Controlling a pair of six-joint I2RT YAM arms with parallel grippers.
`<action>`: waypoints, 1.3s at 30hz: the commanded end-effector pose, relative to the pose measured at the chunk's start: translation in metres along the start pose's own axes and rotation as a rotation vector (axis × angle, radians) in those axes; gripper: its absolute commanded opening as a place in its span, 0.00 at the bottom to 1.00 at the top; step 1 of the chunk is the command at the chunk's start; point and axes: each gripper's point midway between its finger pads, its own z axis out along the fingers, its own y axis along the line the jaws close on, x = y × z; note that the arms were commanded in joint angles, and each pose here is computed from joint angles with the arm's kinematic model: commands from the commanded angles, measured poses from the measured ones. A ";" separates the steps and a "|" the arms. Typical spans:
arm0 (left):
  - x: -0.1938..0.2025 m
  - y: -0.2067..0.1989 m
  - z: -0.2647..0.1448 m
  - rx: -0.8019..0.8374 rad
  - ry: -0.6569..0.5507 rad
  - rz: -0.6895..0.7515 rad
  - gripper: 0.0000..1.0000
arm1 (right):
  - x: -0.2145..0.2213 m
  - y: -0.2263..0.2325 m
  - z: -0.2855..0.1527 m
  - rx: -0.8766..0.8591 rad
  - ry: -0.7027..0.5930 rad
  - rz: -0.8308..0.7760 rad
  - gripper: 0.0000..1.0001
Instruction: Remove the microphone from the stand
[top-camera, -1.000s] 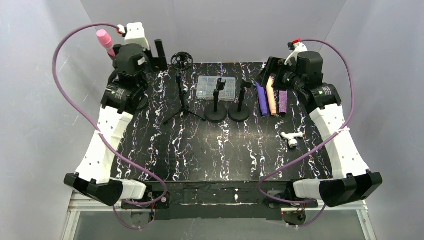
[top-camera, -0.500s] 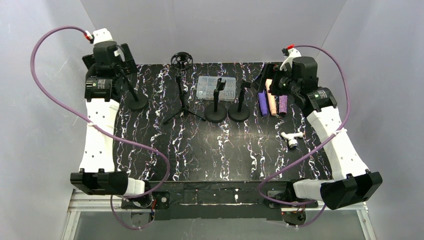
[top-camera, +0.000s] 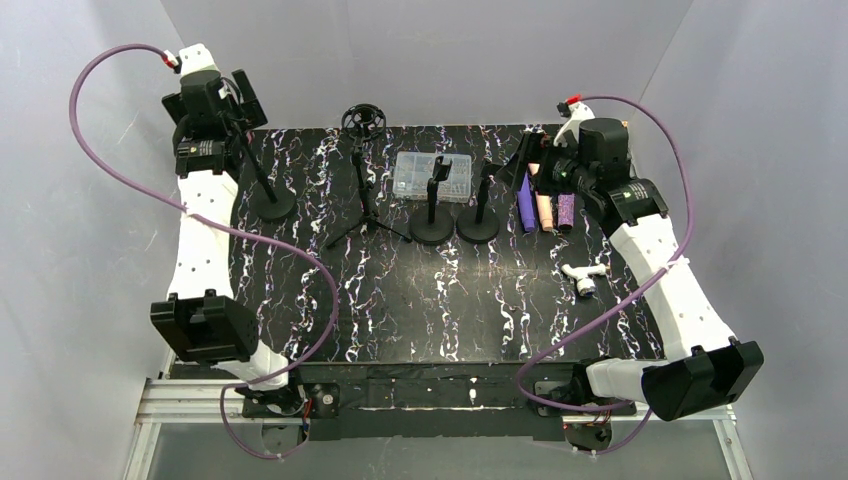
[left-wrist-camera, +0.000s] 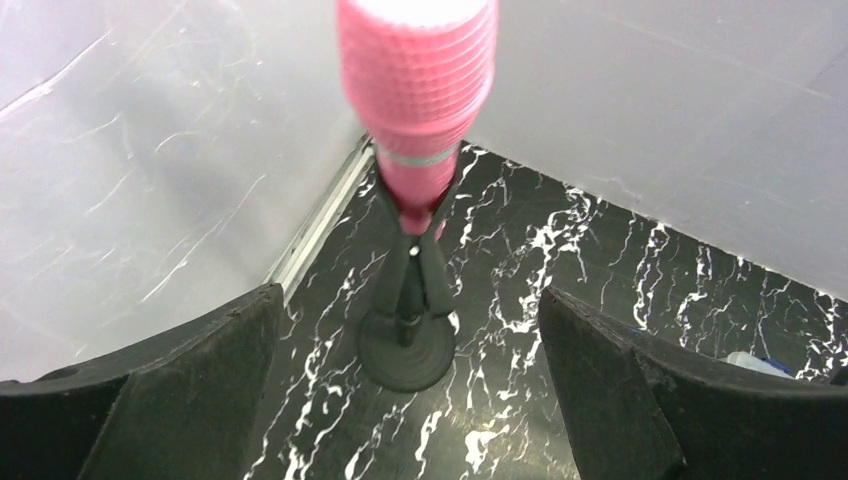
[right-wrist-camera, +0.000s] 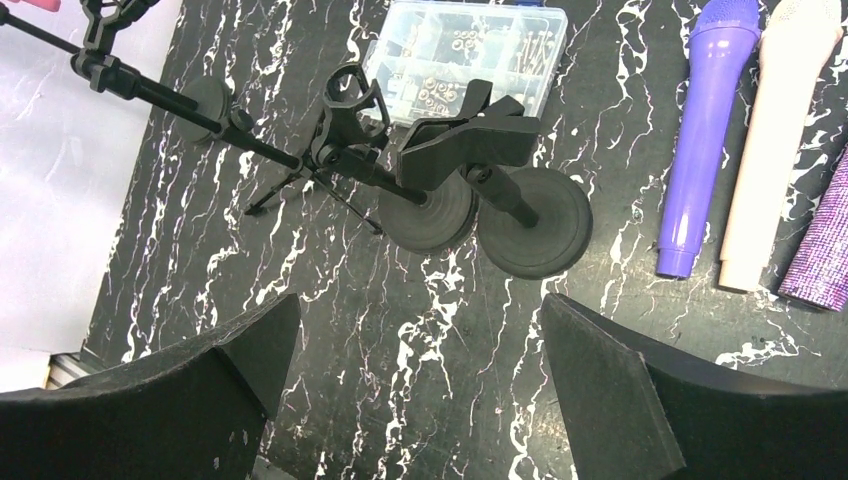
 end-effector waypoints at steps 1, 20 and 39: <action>-0.028 -0.014 0.015 0.055 -0.100 -0.004 0.98 | -0.008 0.009 -0.005 -0.032 -0.049 -0.018 1.00; -0.016 -0.011 0.069 -0.032 -0.111 0.098 0.92 | -0.001 0.010 0.003 -0.054 -0.037 -0.023 1.00; -0.026 -0.003 0.065 -0.039 -0.118 0.144 0.00 | 0.001 0.015 0.007 -0.057 -0.026 -0.040 1.00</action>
